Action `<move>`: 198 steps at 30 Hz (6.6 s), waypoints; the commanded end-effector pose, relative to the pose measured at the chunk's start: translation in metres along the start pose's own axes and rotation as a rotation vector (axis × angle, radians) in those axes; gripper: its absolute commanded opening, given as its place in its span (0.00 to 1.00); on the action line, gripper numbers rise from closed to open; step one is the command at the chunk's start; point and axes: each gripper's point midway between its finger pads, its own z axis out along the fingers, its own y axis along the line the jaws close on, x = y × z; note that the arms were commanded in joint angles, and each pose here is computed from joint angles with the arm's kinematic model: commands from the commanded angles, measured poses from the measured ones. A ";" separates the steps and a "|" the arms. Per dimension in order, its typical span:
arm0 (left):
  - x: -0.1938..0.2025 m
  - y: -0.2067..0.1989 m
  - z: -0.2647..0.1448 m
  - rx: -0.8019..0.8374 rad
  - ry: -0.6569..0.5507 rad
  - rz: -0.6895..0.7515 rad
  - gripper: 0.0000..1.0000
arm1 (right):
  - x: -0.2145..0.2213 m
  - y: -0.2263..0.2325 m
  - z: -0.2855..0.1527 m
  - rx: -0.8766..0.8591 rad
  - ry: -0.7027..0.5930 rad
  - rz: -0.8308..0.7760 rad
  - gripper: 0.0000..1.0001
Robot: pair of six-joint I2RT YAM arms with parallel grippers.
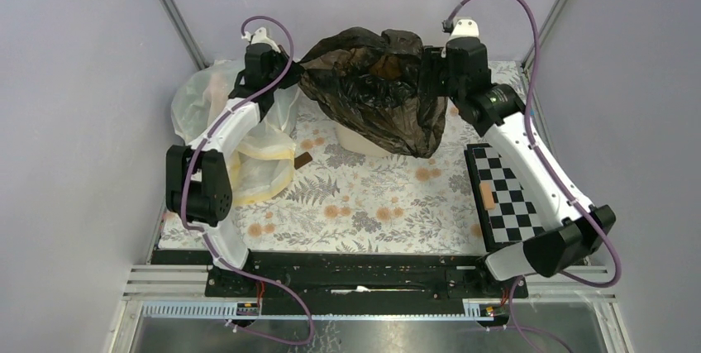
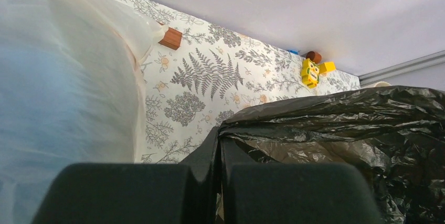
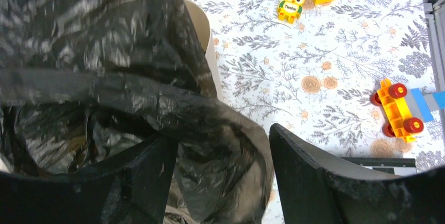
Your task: Put the trash bags into the trash bin
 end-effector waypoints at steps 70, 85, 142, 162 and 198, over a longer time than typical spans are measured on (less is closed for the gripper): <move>0.034 -0.087 -0.001 0.401 0.148 -0.099 0.00 | 0.084 -0.020 -0.019 -0.239 0.108 0.239 0.68; 0.016 -0.096 -0.008 0.388 0.121 -0.082 0.00 | -0.004 0.006 -0.062 -0.389 -0.034 0.018 0.87; 0.071 -0.045 0.018 0.241 0.226 -0.069 0.00 | 0.051 0.044 0.119 -0.545 0.367 0.224 0.04; -0.037 -0.044 -0.039 0.097 -0.073 -0.026 0.63 | 0.017 -0.018 0.079 -0.271 0.167 0.280 0.68; 0.106 -0.060 -0.248 0.554 0.161 -0.479 0.70 | 0.115 -0.047 -0.085 -0.244 -0.140 0.633 0.89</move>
